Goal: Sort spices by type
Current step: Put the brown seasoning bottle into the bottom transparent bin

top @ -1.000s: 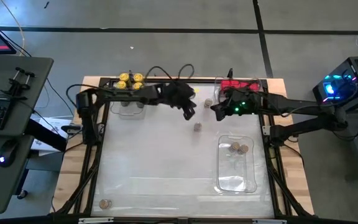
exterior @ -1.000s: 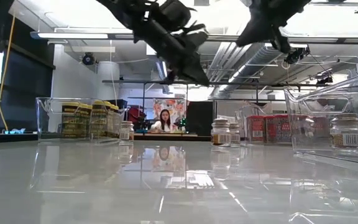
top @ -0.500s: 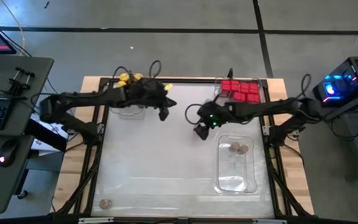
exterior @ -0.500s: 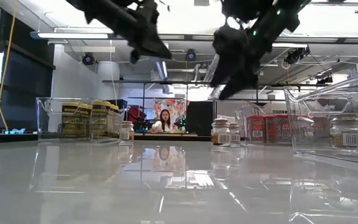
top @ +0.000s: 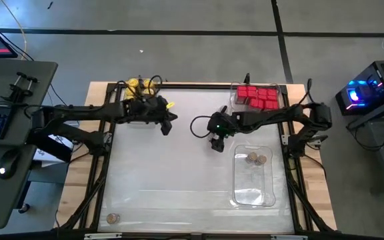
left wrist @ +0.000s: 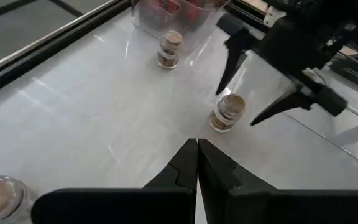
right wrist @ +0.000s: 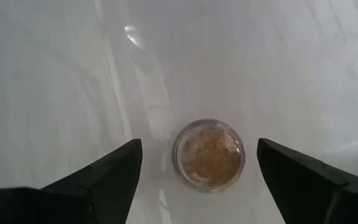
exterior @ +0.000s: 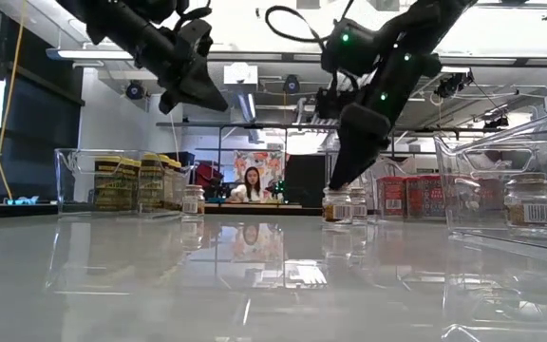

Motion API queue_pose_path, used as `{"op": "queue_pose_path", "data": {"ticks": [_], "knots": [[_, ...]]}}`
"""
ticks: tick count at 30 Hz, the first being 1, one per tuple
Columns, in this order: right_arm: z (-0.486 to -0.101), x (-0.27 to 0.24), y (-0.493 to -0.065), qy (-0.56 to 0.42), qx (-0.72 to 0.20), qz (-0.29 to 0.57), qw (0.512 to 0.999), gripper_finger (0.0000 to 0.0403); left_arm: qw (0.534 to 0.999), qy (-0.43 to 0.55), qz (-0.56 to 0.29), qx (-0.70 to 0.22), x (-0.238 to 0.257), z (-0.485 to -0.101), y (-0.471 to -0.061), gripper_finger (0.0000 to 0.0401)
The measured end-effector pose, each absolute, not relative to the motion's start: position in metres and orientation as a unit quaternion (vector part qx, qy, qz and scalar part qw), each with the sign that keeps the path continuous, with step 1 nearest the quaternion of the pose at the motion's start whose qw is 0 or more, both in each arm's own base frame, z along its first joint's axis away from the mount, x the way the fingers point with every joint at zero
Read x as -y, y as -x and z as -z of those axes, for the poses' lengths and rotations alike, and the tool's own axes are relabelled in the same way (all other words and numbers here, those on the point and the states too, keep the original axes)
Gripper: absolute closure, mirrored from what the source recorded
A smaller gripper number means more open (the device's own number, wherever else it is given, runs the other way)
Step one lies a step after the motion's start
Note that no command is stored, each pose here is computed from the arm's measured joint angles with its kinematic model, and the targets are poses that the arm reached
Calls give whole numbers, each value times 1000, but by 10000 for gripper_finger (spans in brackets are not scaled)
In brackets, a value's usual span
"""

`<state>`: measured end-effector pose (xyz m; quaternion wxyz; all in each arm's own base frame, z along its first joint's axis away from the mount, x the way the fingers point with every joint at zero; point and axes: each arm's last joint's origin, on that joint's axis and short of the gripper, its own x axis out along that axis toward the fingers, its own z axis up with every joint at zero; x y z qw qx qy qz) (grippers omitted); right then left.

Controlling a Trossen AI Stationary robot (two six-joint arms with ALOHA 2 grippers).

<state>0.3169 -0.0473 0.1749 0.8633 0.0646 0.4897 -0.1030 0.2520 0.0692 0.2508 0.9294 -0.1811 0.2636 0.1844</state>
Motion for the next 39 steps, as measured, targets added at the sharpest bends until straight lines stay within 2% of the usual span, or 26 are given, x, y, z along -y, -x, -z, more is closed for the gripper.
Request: {"op": "queue_pose_path", "data": {"ticks": [7,10,17,21,25,32,36,39], "knots": [[-153,49,-323,-73,-509,120,849,89,928,202,-184,-254,-66,-242,-251,401],[-147,49,-324,-94,-515,133,842,103,928,203,-184,-254,-66,-242,-251,401],[-153,51,-326,-103,-489,171,849,217,930,192,-181,-256,-66,-242,-251,401],[-166,51,-324,-104,-472,171,859,218,931,184,-180,-257,-66,-242,-251,401],[-197,44,-310,-121,-454,145,871,218,932,178,-183,-256,-68,-242,-251,401],[-258,-4,-264,-181,-427,86,882,218,944,183,-160,-221,-73,-239,-266,401],[-274,-40,-233,-210,-448,72,866,218,947,208,-142,-198,-75,-231,-280,401],[-265,-64,-213,-219,-495,88,836,218,943,236,-126,-197,-76,-221,-288,401]]}}
